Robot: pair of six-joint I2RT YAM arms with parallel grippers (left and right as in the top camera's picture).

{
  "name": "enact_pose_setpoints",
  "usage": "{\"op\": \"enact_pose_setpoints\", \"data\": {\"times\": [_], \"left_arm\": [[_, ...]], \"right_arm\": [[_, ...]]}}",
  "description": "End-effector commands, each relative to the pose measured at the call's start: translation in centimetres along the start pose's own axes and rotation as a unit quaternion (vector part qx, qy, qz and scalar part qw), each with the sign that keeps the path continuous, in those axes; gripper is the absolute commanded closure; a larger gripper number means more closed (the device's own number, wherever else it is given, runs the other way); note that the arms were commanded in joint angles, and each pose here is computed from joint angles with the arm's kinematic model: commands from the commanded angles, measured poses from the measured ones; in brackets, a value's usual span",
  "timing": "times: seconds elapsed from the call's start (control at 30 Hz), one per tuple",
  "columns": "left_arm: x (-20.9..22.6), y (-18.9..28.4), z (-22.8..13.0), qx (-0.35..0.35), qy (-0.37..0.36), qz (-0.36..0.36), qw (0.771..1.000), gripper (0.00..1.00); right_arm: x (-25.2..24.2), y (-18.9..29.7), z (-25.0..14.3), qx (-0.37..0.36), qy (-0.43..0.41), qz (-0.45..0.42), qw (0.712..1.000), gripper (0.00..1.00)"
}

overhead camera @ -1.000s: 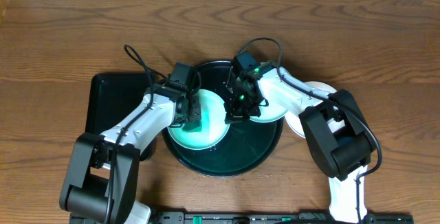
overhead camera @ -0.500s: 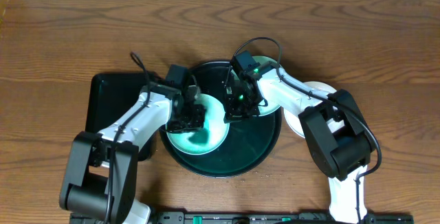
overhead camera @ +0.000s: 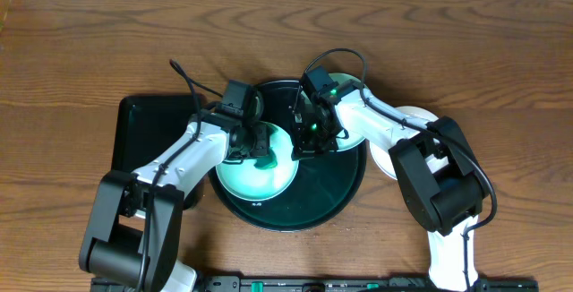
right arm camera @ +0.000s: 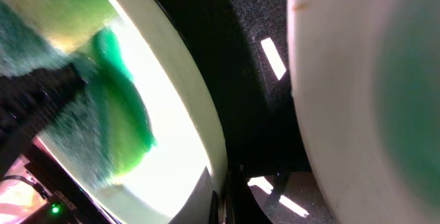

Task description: Clean dirty plates on tray and stack at the side

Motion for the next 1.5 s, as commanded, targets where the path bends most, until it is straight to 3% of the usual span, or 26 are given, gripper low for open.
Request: {"op": "enact_pose_setpoints", "data": {"times": [0.0,0.2,0.4,0.57,0.77,0.97,1.17,1.33,1.47], "left_arm": [[6.6,0.7,-0.3,-0.017,0.04,0.192,0.98,0.93],[7.2,1.2,-4.0,0.067,0.038,0.203,0.976,0.93],[3.6,1.2,-6.0,0.139,0.033,0.087,0.986,0.93],[1.5,3.4,-4.4,0.131,0.022,0.041,0.99,0.93],[-0.1,9.2,0.0,0.058,-0.028,0.031,0.997,0.93],[4.0,14.7,3.5,-0.039,0.007,0.114,0.993,0.93],[10.2,16.3,4.2,-0.061,0.084,0.182,0.978,0.93],[12.4,16.3,3.9,-0.055,0.138,0.151,0.977,0.93],[14.7,16.6,3.5,-0.058,0.194,0.156,0.967,0.93]], "right_arm": [[-1.5,-0.4,-0.1,0.005,-0.007,-0.019,1.0,0.99],[-1.5,-0.4,0.0,0.004,-0.007,-0.018,1.0,0.99],[-1.5,-0.4,0.0,0.004,-0.007,-0.019,1.0,0.99],[-1.5,-0.4,0.0,0.004,-0.007,-0.018,1.0,0.99],[-1.5,-0.4,0.0,0.004,-0.006,-0.019,1.0,0.99],[-1.5,-0.4,-0.1,0.006,-0.006,-0.019,1.0,0.99],[-0.5,0.6,0.0,-0.008,0.023,-0.014,1.0,0.99],[0.3,3.8,0.5,-0.085,0.067,-0.095,0.989,0.99],[2.1,8.8,0.6,-0.198,0.122,-0.202,0.952,0.99]]}}
Point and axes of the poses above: each gripper's point midway between its finger pads, its own y axis back along the fingers, its own x axis along the line the jaws close on, z = x × y, the point moved 2 cm from there along y, back along the fingers, and after that the axes turned 3 degrees about -y, right-handed, at the moved point
